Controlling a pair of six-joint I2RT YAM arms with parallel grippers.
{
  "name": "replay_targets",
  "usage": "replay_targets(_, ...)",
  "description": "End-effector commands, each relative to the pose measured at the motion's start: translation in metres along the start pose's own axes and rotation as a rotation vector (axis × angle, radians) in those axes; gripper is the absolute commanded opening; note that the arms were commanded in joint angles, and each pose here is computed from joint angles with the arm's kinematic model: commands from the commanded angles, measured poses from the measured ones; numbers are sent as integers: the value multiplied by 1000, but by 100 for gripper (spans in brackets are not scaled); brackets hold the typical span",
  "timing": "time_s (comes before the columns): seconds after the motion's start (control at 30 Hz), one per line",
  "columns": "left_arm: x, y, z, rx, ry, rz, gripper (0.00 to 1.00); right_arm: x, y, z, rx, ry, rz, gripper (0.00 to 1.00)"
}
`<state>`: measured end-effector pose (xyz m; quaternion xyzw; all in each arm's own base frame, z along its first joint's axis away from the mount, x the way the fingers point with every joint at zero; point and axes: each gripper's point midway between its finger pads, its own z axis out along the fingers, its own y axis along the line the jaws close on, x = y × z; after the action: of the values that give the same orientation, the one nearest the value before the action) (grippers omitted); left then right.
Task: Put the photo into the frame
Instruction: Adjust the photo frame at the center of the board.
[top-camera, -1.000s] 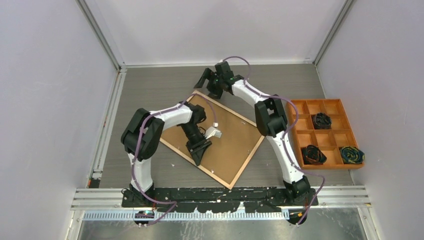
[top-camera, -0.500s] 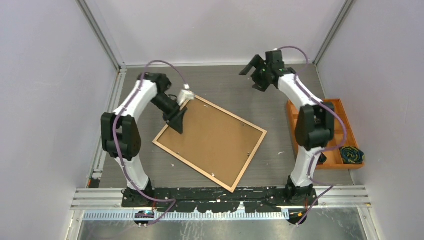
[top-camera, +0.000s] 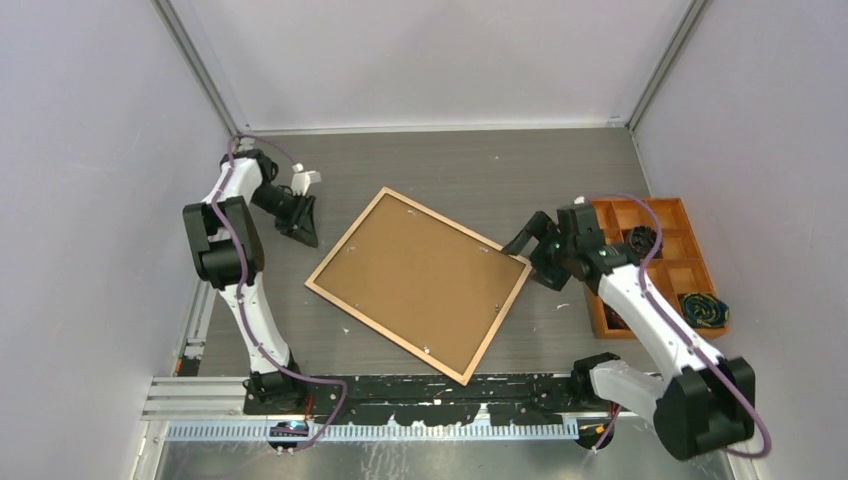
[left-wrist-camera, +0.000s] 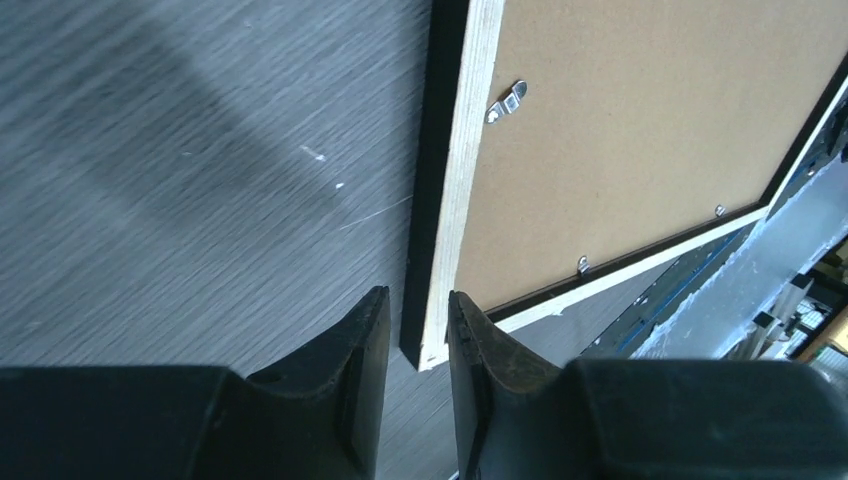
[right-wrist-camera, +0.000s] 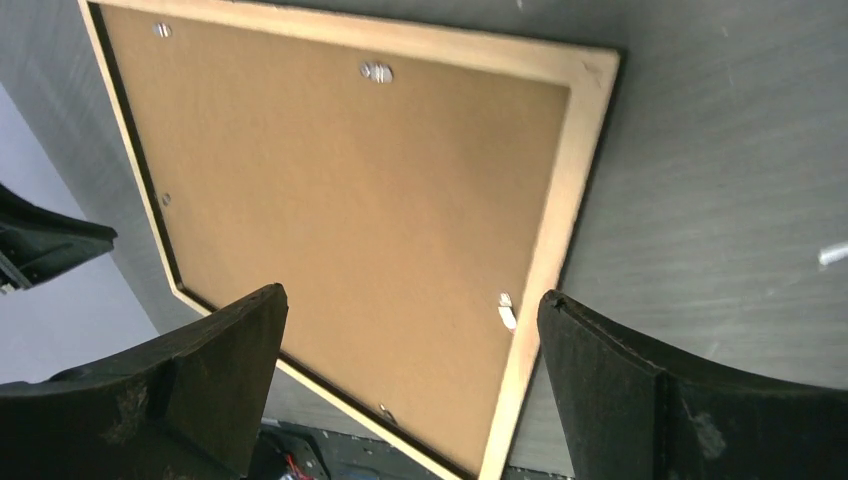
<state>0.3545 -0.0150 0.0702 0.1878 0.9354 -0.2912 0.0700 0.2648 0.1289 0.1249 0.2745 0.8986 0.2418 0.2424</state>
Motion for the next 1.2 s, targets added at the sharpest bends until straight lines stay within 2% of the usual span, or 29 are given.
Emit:
replay_targets(0.0, 0, -12, 8, 35, -21, 4, 29, 25, -21, -17, 12, 33, 56, 100)
replay_targets(0.17, 15, -13, 22, 77, 16, -7, 27, 45, -40, -5, 28, 82, 82, 100)
replay_targets(0.4, 40, -21, 34, 116, 64, -11, 14, 44, -33, 47, -5, 145, 92, 100)
replay_targets(0.73, 69, -55, 50, 226, 131, 20, 7, -16, 3, 89, -37, 79, 88, 99)
replay_targets(0.9, 91, -87, 64, 289, 187, 73, 8, -59, 18, 107, -31, 25, 97, 99)
replay_targets(1.0, 97, -95, 64, 306, 190, 70, 9, -77, 14, 113, 48, -4, 61, 98)
replay_targets(1.17, 81, -88, 46, 281, 103, 33, 21, -117, 14, 79, 157, -159, -19, 95)
